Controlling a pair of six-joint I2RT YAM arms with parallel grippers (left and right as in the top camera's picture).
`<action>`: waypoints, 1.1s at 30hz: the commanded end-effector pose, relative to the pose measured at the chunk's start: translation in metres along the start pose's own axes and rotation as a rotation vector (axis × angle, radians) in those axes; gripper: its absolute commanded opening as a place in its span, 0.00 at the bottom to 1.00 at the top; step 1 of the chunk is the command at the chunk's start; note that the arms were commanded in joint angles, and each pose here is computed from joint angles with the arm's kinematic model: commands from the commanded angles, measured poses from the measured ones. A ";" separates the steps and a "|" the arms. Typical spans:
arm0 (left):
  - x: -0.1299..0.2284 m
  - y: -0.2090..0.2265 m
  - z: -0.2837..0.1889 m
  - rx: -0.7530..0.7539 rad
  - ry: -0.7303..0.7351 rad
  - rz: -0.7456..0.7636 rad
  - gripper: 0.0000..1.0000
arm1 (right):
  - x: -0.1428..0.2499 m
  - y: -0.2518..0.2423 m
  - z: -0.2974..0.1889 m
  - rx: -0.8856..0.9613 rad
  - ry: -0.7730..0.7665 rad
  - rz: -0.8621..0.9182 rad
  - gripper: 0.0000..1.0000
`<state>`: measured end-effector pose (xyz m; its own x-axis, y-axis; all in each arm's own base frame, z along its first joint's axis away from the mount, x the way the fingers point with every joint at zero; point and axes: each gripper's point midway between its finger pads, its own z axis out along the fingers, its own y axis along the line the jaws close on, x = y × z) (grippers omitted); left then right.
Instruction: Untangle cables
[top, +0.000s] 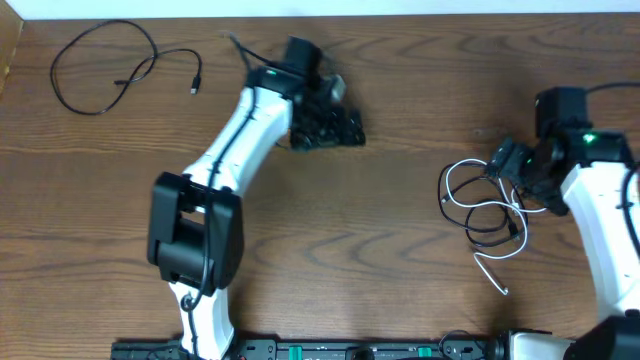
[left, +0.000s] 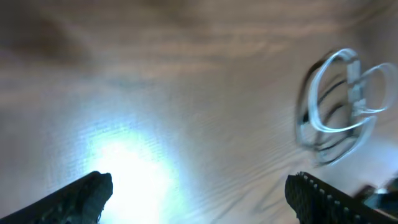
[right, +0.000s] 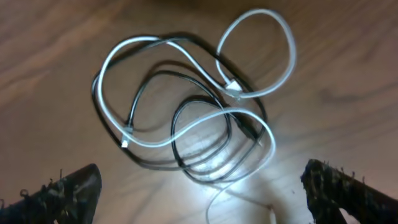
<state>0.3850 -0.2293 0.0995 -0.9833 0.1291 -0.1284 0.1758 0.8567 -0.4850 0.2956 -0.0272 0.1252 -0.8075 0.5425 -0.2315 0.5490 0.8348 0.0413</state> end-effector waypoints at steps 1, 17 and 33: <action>0.012 0.042 0.002 -0.252 0.011 -0.121 0.94 | 0.022 0.010 0.025 -0.088 0.067 -0.050 0.99; 0.043 0.103 -0.032 -0.354 0.135 -0.271 0.95 | 0.063 0.039 0.091 -0.309 0.081 -0.046 0.66; 0.040 0.139 -0.051 -0.376 0.101 -0.410 0.99 | 0.076 0.042 0.136 -0.201 0.176 -0.112 0.62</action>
<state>0.3708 -0.0825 0.0748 -0.9738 -0.2117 0.0836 -0.2225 0.9628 -0.1536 0.3032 0.0382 0.0032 -0.8825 0.4445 -0.1536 0.3921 0.8758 0.2815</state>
